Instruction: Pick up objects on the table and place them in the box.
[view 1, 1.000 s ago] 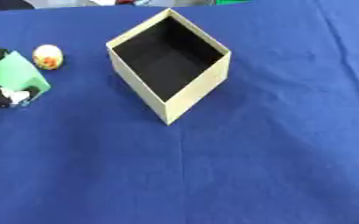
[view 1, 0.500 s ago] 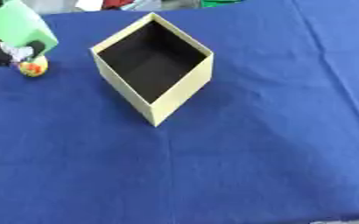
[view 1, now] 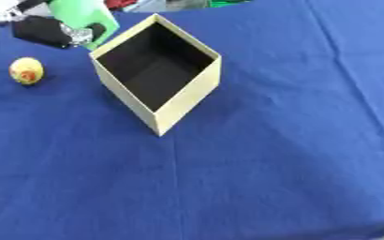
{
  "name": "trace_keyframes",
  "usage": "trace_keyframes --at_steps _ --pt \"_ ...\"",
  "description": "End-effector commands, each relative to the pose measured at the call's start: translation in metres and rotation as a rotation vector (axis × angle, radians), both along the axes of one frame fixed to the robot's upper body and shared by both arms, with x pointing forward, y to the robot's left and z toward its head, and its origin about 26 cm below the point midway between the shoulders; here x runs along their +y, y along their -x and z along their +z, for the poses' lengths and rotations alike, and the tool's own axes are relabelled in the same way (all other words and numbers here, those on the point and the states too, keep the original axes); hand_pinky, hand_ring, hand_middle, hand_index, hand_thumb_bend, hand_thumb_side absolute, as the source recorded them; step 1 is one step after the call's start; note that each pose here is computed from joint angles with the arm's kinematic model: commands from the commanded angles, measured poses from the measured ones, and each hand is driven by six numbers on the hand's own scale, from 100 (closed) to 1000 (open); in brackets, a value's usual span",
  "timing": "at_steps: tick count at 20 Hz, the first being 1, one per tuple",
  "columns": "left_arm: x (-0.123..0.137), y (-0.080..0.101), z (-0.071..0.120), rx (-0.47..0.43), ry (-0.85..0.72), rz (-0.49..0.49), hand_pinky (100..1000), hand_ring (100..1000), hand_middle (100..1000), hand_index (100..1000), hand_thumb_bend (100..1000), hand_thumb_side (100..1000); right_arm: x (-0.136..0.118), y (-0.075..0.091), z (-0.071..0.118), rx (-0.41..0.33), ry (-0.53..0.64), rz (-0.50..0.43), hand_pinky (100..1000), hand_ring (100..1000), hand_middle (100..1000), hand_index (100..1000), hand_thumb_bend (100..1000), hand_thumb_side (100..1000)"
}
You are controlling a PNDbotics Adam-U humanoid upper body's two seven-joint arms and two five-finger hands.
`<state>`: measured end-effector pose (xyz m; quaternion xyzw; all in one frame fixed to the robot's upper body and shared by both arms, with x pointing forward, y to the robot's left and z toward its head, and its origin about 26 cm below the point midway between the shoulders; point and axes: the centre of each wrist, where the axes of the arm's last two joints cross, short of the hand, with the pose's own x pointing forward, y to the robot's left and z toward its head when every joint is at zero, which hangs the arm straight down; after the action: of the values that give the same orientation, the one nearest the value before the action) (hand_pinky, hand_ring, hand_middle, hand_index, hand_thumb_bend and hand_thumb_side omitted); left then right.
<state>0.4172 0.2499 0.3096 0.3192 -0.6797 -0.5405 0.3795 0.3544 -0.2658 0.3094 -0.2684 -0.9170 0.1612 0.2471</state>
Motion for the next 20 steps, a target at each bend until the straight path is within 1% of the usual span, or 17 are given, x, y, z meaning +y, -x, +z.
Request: trace_keyframes --at_steps 1,4,5,9,14,17,19,20 --pt "-0.009 -0.008 0.006 -0.022 0.012 -0.058 673 575 510 669 100 560 0.0 0.003 0.011 -0.033 0.012 0.002 795 619 607 807 100 795" --pt "-0.015 -0.018 -0.001 -0.004 0.024 -0.104 684 587 512 666 100 601 0.001 0.004 0.012 -0.034 0.012 0.007 795 619 606 807 100 795" --pt "-0.015 -0.022 -0.004 0.009 0.03 -0.118 691 592 515 668 100 644 0.001 0.004 0.012 -0.035 0.011 0.007 795 619 606 807 100 795" --pt "-0.015 -0.033 -0.012 0.089 0.063 -0.187 705 614 552 697 110 735 0.003 0.005 0.014 -0.044 0.01 0.013 795 619 606 807 100 795" --pt "-0.015 -0.039 -0.014 0.099 0.079 -0.229 703 614 552 697 123 746 0.004 0.006 0.015 -0.05 0.007 0.017 795 618 605 807 100 797" --pt "-0.015 -0.04 -0.016 0.092 0.065 -0.235 707 622 559 708 216 764 0.004 0.006 0.015 -0.05 0.004 0.014 795 617 604 808 100 799" --pt "-0.017 -0.039 -0.017 0.098 0.037 -0.242 731 671 618 770 326 802 0.004 0.006 0.015 -0.05 0.003 0.014 795 617 604 807 100 800" --pt "-0.017 -0.039 -0.018 0.105 0.017 -0.247 744 699 653 802 366 814 0.004 0.006 0.015 -0.05 0.003 0.014 795 617 603 807 100 800"
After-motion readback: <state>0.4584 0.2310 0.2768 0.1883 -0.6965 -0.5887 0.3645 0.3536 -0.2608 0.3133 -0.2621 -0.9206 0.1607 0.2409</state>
